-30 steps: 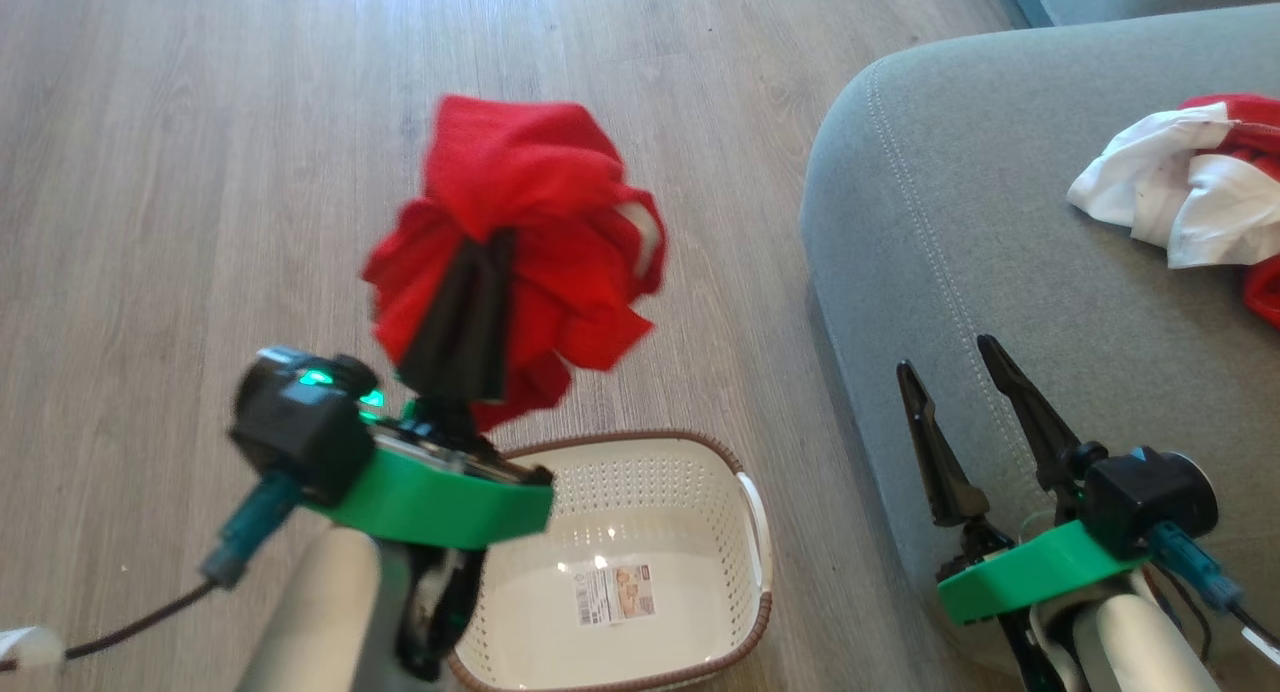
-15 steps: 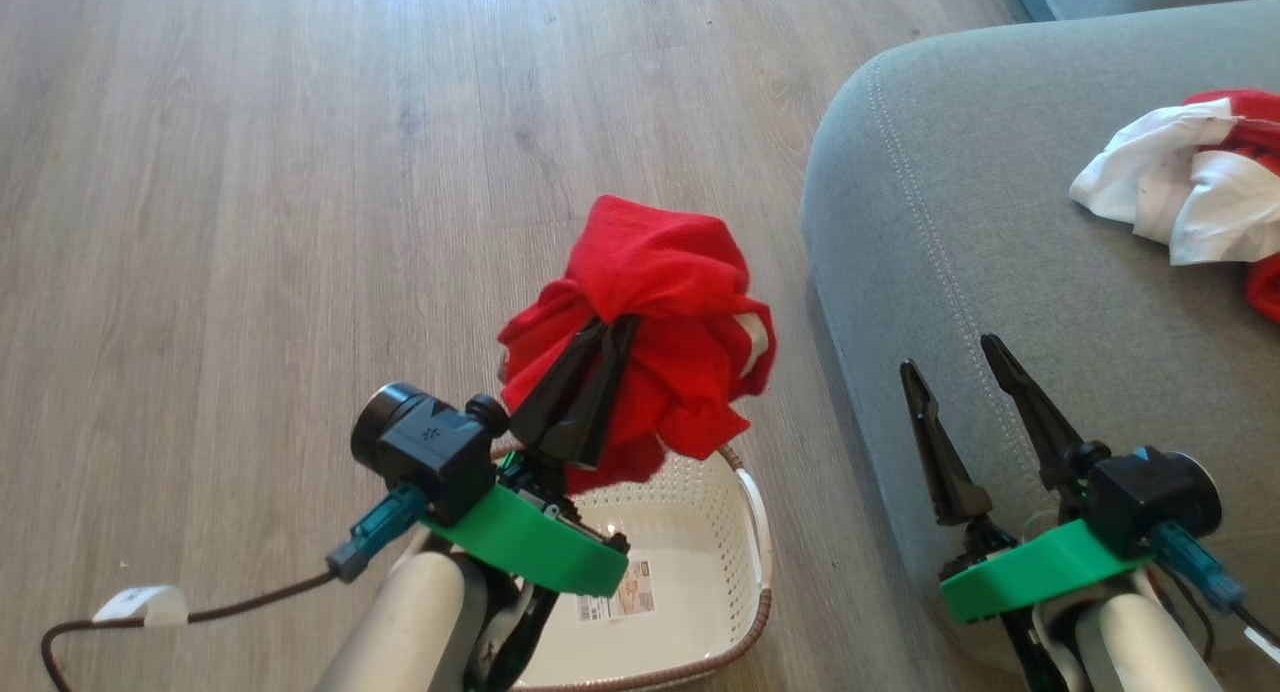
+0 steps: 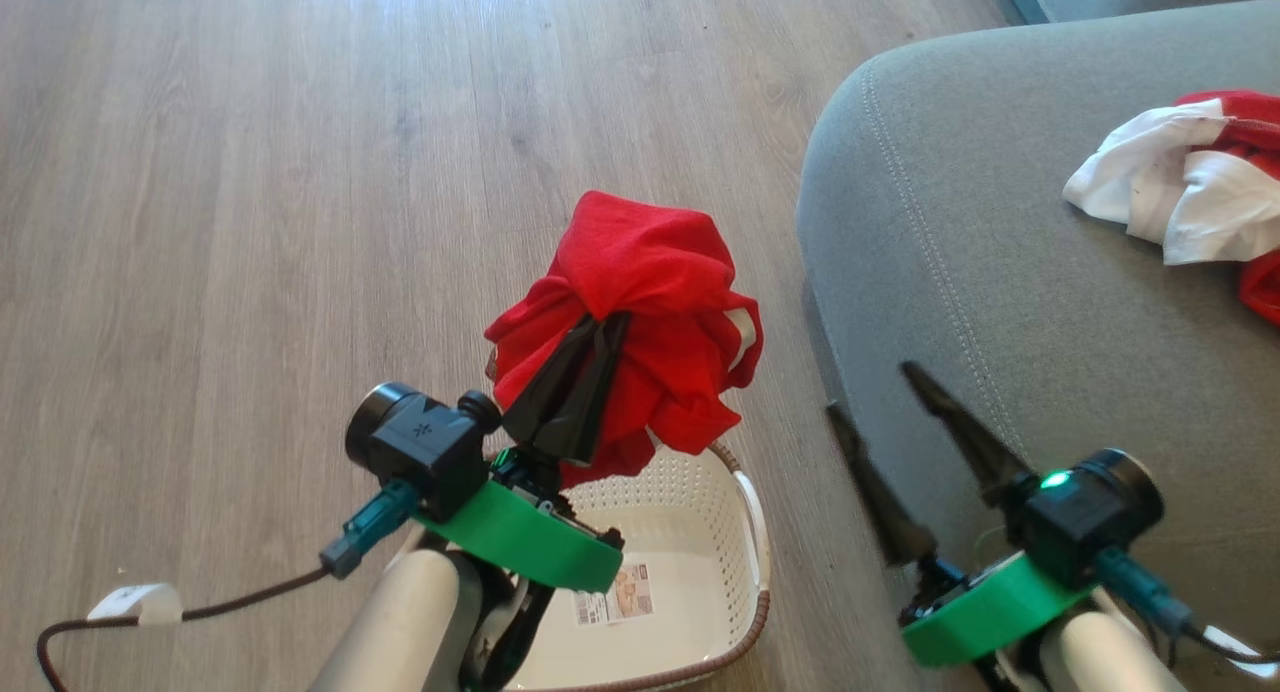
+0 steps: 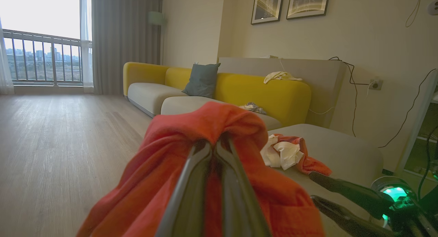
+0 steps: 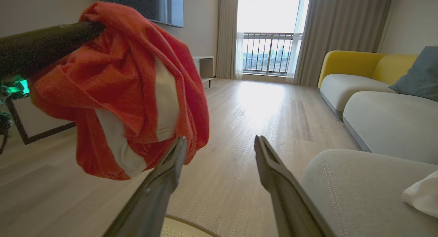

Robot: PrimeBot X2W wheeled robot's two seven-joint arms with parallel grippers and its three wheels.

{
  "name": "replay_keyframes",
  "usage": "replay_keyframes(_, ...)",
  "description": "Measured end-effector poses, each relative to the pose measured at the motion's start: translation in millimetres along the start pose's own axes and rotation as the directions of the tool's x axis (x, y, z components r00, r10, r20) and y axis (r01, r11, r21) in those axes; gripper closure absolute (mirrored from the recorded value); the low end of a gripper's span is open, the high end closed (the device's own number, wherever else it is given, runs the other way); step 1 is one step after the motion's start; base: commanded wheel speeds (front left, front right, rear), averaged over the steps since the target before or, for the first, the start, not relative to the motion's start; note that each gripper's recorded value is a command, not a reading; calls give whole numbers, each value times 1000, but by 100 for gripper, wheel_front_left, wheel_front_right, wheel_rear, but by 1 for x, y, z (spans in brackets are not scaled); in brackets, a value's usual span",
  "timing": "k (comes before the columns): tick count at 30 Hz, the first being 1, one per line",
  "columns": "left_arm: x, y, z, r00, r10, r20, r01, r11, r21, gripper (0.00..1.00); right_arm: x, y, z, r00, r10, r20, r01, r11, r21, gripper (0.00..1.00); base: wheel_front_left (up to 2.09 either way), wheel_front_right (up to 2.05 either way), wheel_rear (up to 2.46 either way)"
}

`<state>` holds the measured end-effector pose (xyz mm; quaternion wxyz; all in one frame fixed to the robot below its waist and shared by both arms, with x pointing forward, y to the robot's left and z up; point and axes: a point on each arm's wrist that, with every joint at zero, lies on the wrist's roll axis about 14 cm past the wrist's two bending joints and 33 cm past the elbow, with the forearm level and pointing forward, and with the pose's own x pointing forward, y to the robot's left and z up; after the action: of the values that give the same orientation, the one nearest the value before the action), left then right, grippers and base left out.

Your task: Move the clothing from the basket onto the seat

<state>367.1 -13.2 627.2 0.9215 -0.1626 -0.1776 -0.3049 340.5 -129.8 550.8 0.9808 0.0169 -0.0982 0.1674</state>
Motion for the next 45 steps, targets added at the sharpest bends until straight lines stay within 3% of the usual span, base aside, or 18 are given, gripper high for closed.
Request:
replay_keyframes(4,0,-2,-2,1000,-13,-5,13,1000,-2,100,-1,20,-3,994,104,-22,-104,994,-30,0,0,0,0)
replay_keyframes(8,0,-6,-7,999,-28,-20,28,1000,6,100,4,21,-3,990,138,-29,-139,988,-60,0,0,0,0)
replay_keyframes(19,1,-22,-10,996,-87,-32,87,996,5,100,22,42,-7,946,316,-79,-325,930,-173,0,0,0,0)
replay_keyframes(26,-4,-30,-15,992,-116,-53,115,993,-12,100,29,43,-15,929,352,-118,-370,907,-203,0,0,0,0)
replay_keyframes(35,-14,-46,-31,978,-175,-111,173,985,-25,100,27,67,-24,870,464,-170,-493,832,-254,0,0,0,0)
replay_keyframes(42,-19,-53,-37,971,-198,-134,195,980,-34,100,26,76,-32,848,493,-196,-529,810,-253,0,0,0,0)
replay_keyframes(43,-19,-52,-38,971,-196,-136,193,981,-34,100,26,77,-33,847,494,-197,-531,810,-251,4,0,0,0)
replay_keyframes(44,-20,-52,-38,971,-196,-138,193,981,-34,100,27,78,-33,847,495,-194,-530,811,-248,65,0,0,0)
replay_keyframes(45,-20,-52,-39,971,-195,-139,192,981,-34,100,28,79,-31,849,495,-188,-528,813,-245,100,0,0,0)
